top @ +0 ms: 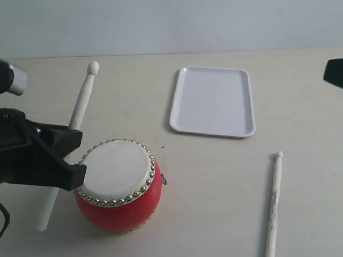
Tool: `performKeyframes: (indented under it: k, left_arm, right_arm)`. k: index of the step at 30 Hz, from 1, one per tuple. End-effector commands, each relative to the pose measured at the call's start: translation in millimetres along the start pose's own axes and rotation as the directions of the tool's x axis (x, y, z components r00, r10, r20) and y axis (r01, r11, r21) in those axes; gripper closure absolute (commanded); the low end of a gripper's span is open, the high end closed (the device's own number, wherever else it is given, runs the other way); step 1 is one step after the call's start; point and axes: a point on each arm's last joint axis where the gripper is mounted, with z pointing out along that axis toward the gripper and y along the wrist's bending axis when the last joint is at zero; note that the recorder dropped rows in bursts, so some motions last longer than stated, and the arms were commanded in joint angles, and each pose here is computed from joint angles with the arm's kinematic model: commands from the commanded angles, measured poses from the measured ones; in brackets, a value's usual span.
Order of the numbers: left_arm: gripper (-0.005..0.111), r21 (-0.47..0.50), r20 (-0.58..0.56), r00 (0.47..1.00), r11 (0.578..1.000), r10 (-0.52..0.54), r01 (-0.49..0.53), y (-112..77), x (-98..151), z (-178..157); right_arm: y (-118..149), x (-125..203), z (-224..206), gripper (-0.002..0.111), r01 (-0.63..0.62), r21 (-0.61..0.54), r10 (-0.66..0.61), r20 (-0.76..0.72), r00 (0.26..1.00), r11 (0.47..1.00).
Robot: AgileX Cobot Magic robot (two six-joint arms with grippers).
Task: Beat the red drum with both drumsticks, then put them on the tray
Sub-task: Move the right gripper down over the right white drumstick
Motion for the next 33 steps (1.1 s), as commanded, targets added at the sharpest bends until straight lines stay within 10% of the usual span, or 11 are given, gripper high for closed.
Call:
performKeyframes:
  k: [1, 9, 25, 33]
  left_arm:
    - [0.107, 0.02, -0.057, 0.998, 1.0, -0.01, 0.011, -0.7, 7, -1]
    - [0.107, 0.019, -0.103, 0.995, 1.0, 0.009, -0.007, -0.4, 12, -2]
    - [0.107, 0.018, -0.1, 0.995, 1.0, 0.015, -0.014, -0.3, 11, -2]
    - [0.107, 0.018, -0.1, 0.995, 1.0, 0.015, -0.014, -0.3, 11, -2]
  right_arm:
    - [-11, 4, 26, 0.108, 0.02, -0.017, -0.023, -0.176, 0.984, 1.0]
    - [-24, 12, 53, 0.108, 0.022, 0.0, -0.021, -0.278, 0.96, 1.0]
    - [62, 11, 53, 0.108, 0.409, -0.211, -0.412, 0.031, 0.91, 0.888]
    - [79, 10, 57, 0.108, 0.335, -0.257, -0.336, 0.04, 0.941, 0.907]
